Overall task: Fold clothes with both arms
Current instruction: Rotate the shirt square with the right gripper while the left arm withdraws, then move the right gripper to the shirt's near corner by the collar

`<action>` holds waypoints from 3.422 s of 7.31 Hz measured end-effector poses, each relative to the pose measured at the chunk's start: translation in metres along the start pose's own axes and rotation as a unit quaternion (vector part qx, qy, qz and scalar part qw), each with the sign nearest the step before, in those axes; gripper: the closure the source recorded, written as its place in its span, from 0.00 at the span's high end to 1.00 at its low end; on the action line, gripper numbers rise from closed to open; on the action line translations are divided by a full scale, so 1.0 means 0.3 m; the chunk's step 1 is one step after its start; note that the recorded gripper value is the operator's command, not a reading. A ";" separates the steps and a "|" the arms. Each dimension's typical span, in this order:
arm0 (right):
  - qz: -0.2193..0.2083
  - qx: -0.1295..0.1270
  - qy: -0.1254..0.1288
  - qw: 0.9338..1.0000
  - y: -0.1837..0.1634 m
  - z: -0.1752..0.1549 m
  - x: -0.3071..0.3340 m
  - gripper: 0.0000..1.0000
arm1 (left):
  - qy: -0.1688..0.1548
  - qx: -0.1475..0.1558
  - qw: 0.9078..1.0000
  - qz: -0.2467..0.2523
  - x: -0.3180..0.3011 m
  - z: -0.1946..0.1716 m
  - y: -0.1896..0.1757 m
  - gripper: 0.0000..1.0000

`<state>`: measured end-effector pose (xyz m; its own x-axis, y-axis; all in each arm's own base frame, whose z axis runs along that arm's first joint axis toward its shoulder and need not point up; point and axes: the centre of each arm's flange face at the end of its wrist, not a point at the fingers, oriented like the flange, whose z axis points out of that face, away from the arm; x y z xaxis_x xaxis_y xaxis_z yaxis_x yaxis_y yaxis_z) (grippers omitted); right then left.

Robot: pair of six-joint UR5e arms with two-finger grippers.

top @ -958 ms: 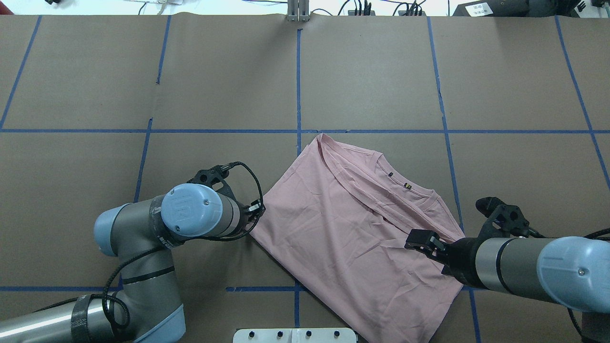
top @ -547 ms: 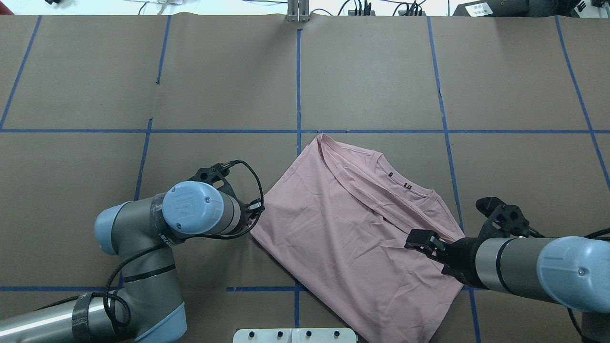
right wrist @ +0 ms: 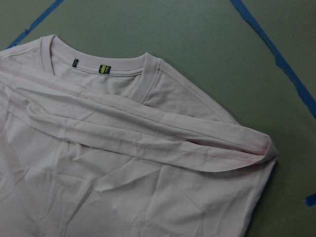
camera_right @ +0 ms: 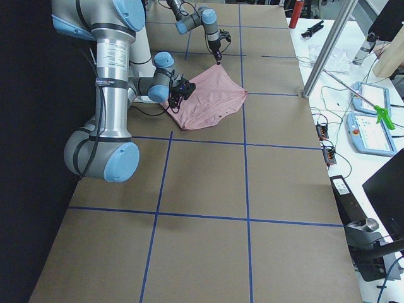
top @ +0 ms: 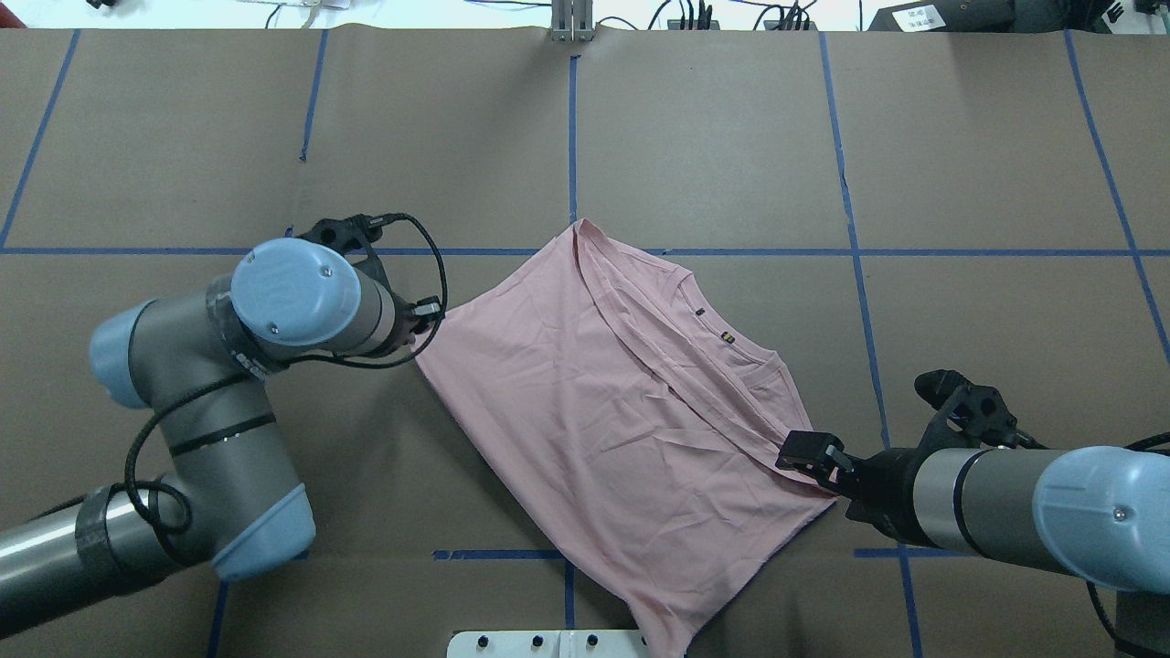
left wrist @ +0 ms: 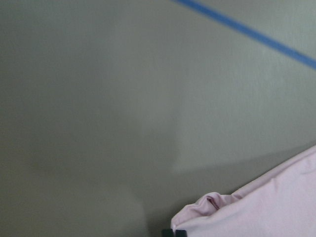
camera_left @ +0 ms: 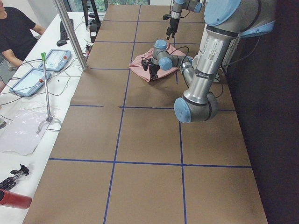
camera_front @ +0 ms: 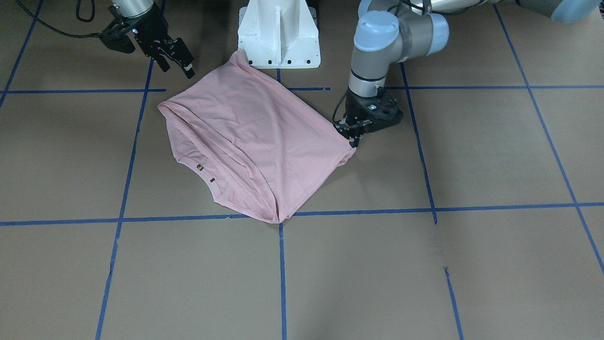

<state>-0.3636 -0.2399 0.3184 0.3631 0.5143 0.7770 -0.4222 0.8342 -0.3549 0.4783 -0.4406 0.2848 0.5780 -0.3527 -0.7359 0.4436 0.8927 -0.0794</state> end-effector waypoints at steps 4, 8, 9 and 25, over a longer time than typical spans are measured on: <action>0.004 -0.001 -0.023 1.000 0.003 -0.013 -0.067 1.00 | 0.043 0.092 0.995 -0.003 0.121 0.232 -0.631 0.21; 0.007 0.008 -0.046 0.999 0.090 0.172 -0.311 0.96 | 0.100 0.099 0.990 0.010 0.090 0.221 -0.712 0.37; 0.012 0.017 -0.031 0.999 0.128 0.248 -0.407 0.86 | 0.121 0.082 0.989 0.015 0.006 0.155 -0.659 0.38; 0.020 0.053 0.050 0.997 0.208 0.586 -0.520 0.54 | 0.144 0.063 0.987 0.010 -0.097 0.062 -0.583 0.38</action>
<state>-0.5926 -0.3031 0.2665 0.4222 0.5684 0.7062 -0.5215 0.7895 -0.3237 0.3966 -0.5917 0.3328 0.3761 -0.2249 -0.8989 0.5271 0.8498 0.0079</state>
